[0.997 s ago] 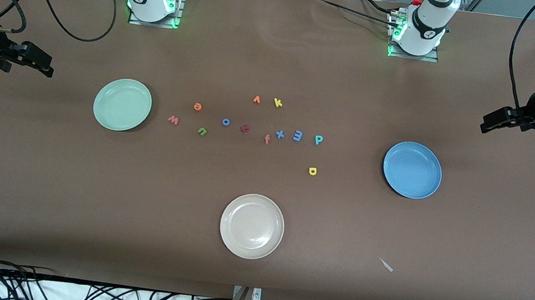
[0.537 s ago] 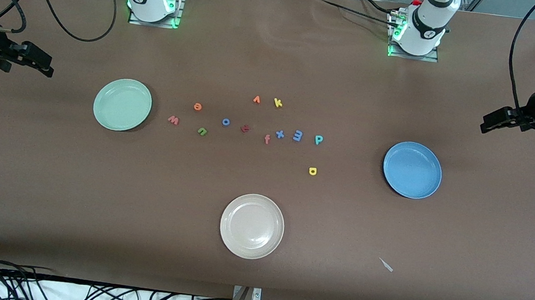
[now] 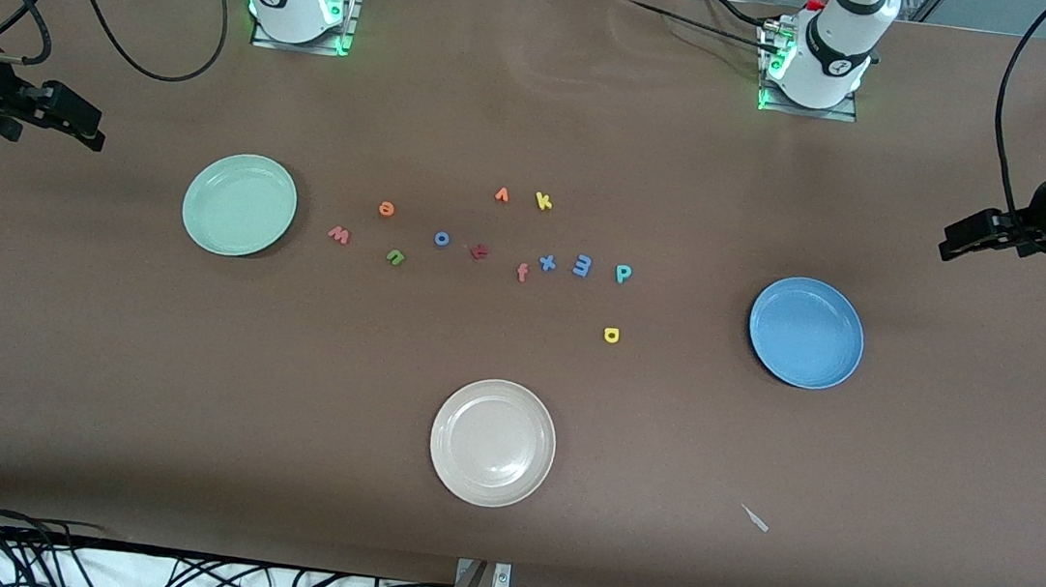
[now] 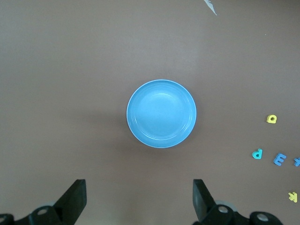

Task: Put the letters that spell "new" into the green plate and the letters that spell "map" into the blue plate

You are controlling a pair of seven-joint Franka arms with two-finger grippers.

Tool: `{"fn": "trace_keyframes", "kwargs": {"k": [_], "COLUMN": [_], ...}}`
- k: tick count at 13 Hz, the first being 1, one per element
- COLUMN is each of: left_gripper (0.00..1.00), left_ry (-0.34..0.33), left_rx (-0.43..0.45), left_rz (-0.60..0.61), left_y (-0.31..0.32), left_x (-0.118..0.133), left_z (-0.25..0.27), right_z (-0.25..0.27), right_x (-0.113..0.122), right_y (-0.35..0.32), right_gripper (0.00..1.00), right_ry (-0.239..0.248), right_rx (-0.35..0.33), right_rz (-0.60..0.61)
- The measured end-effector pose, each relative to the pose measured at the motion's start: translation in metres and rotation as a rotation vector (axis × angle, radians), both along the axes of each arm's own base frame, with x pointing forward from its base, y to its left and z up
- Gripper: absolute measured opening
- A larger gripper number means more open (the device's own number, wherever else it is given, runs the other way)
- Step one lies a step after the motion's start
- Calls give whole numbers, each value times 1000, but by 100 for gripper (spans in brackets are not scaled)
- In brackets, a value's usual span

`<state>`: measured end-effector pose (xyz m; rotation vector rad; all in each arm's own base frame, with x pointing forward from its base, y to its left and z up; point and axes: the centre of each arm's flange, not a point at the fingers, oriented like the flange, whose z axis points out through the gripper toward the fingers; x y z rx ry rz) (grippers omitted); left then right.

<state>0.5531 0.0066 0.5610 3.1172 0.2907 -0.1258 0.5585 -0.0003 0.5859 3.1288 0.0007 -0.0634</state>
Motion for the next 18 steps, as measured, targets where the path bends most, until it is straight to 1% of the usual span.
{"fn": "trace_keyframes", "kwargs": {"k": [3,5,6,7,8,9,10,11,12,14,15,16,18], "left_gripper": [100,100,100,100,100,100,100,100,100,100,100,100,100], "left_ry": [4,14,19,25,29,33,48,76,99,97,91,82,53], "left_rx": [0,-1,-2,-4,-6,-10,-15,-20,-27,-49,-69,-94,-117], "left_rz": [-2,-9,-14,-29,-53,-85,-121,-161,-200,-259,-278,-296,-368], "left_y": [-1,-4,-8,-15,-29,-46,-67,-90,-114,-157,-175,-195,-251], "left_x": [1,3,5,8,12,19,25,31,38,57,63,66,62], "left_z": [-2,-8,-11,-17,-24,-31,-43,-62,-86,-127,-143,-156,-185], "right_z": [-8,-16,-23,-31,-42,-53,-66,-83,-99,-118,-127,-142,-189], "right_x": [-1,2,2,0,-3,-6,-8,-11,-13,-19,-23,-25,-27], "right_y": [0,4,7,12,19,31,43,54,61,78,92,104,113], "right_gripper": [100,100,100,100,100,100,100,100,100,100,100,100,100], "right_ry": [20,39,64,110,167,215,249,276,288,310,318,305,230], "right_rx": [2,15,21,26,33,41,50,59,68,79,74,71,77], "right_rz": [0,4,12,26,59,121,195,264,329,494,563,618,750]}}
